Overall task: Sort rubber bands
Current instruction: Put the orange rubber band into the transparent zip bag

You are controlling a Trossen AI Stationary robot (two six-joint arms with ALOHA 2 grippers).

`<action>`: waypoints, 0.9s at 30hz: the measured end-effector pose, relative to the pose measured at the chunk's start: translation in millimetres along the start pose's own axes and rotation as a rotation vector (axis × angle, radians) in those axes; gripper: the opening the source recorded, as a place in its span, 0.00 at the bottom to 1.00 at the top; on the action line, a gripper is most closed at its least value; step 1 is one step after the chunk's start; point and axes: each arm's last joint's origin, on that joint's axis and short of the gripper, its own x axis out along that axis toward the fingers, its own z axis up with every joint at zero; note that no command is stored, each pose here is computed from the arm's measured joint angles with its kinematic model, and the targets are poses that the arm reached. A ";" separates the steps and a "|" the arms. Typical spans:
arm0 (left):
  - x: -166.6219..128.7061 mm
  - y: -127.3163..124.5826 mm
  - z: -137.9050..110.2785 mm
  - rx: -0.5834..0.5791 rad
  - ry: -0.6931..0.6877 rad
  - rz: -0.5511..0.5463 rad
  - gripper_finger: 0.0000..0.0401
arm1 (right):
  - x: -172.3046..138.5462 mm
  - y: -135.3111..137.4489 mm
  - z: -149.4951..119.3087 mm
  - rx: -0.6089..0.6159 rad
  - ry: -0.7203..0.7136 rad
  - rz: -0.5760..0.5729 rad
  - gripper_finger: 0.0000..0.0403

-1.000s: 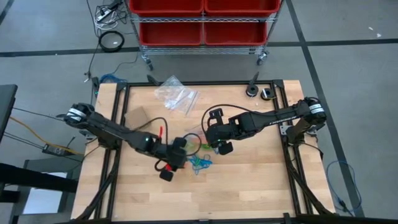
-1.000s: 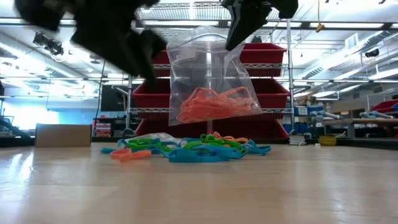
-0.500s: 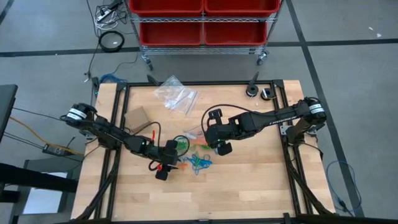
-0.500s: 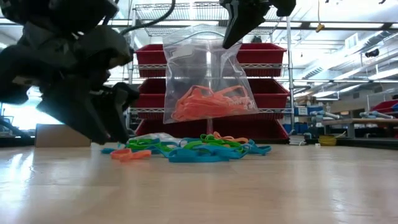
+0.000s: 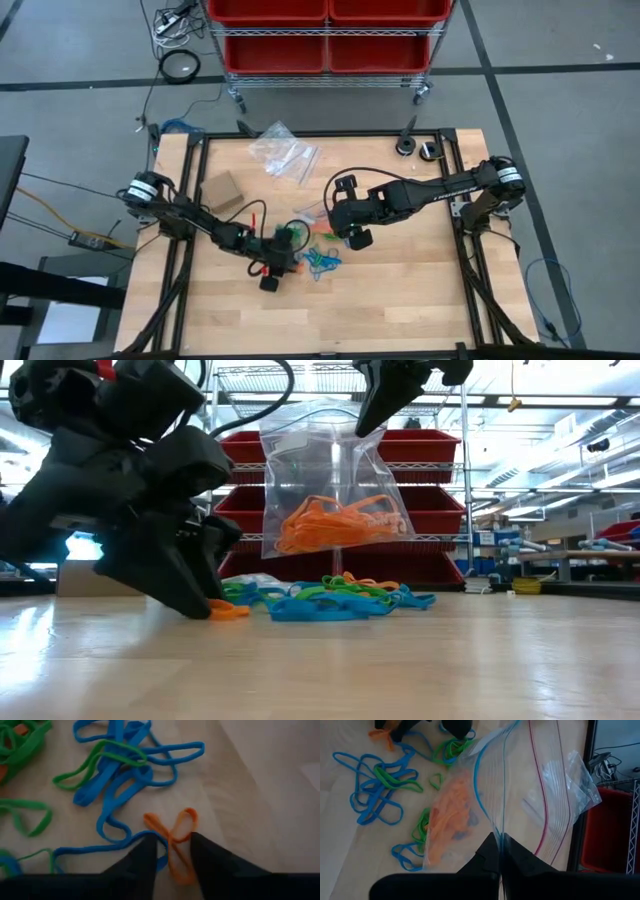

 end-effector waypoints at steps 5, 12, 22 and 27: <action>-4.2 -1.0 3.2 0.024 -0.017 -0.008 0.03 | 0.4 -0.8 0.0 0.001 -0.002 0.001 0.00; -19.5 -4.9 16.7 0.074 -0.042 0.023 0.01 | 0.4 -0.7 0.0 0.002 -0.003 0.004 0.00; -72.2 -6.3 68.0 0.106 -0.225 0.025 0.01 | 0.7 -1.2 0.0 0.005 -0.007 0.017 0.00; -92.0 -6.5 80.7 0.105 -0.275 0.010 0.01 | 0.8 -1.4 0.1 0.002 -0.008 0.016 0.00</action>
